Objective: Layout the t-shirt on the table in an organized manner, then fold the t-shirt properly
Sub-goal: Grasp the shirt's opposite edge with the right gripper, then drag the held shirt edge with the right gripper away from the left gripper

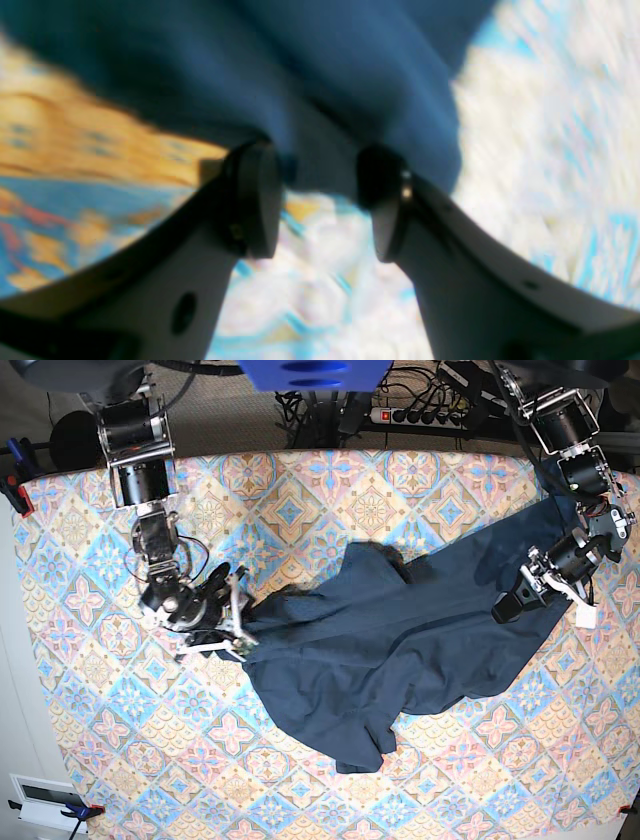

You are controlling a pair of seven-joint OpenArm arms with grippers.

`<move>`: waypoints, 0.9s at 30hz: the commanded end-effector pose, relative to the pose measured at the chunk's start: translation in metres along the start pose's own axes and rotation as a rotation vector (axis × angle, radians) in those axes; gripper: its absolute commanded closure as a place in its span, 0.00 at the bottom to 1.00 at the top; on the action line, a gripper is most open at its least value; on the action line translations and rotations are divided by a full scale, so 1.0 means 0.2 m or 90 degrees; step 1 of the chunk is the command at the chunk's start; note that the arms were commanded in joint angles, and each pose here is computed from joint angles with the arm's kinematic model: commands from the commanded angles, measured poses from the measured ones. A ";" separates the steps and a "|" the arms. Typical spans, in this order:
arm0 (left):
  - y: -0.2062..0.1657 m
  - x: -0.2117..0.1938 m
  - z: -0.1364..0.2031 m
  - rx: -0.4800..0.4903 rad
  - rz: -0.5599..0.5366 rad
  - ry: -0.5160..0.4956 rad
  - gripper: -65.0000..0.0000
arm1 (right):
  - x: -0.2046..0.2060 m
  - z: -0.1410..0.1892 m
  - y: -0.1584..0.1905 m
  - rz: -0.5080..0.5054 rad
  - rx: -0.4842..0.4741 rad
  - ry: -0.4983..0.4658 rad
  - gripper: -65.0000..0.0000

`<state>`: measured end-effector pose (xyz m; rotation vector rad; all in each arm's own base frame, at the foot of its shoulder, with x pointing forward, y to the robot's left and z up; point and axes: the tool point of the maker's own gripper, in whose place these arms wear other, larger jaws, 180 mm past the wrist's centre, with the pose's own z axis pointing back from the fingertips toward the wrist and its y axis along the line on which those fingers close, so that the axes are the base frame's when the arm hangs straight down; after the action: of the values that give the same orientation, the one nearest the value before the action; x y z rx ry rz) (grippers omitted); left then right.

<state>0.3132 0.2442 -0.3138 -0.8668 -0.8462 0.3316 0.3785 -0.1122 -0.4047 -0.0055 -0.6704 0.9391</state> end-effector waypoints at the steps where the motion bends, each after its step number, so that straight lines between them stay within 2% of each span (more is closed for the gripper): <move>1: -0.06 0.09 0.02 -0.018 -0.024 -0.027 0.39 | 0.10 0.05 -0.14 -0.004 -0.037 -0.036 0.60; 5: -0.06 0.09 0.02 -0.019 -0.024 -0.027 0.39 | 0.14 0.09 -0.20 -0.009 -0.059 -0.052 0.60; 9: -0.06 0.10 0.02 -0.018 -0.025 -0.027 0.39 | 0.20 0.20 -0.23 0.032 -0.093 -0.075 0.60; 16: -0.05 0.09 0.02 -0.016 -0.023 -0.025 0.39 | 0.14 0.20 0.06 0.069 -0.042 -0.077 0.60; 27: -0.05 0.09 0.02 -0.015 -0.023 -0.025 0.39 | 0.15 0.12 0.25 0.111 0.021 -0.064 0.60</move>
<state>0.3130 0.2448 -0.3132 -0.8640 -0.8464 0.3280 0.3271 -0.0700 -0.4015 0.0172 -0.6910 1.1288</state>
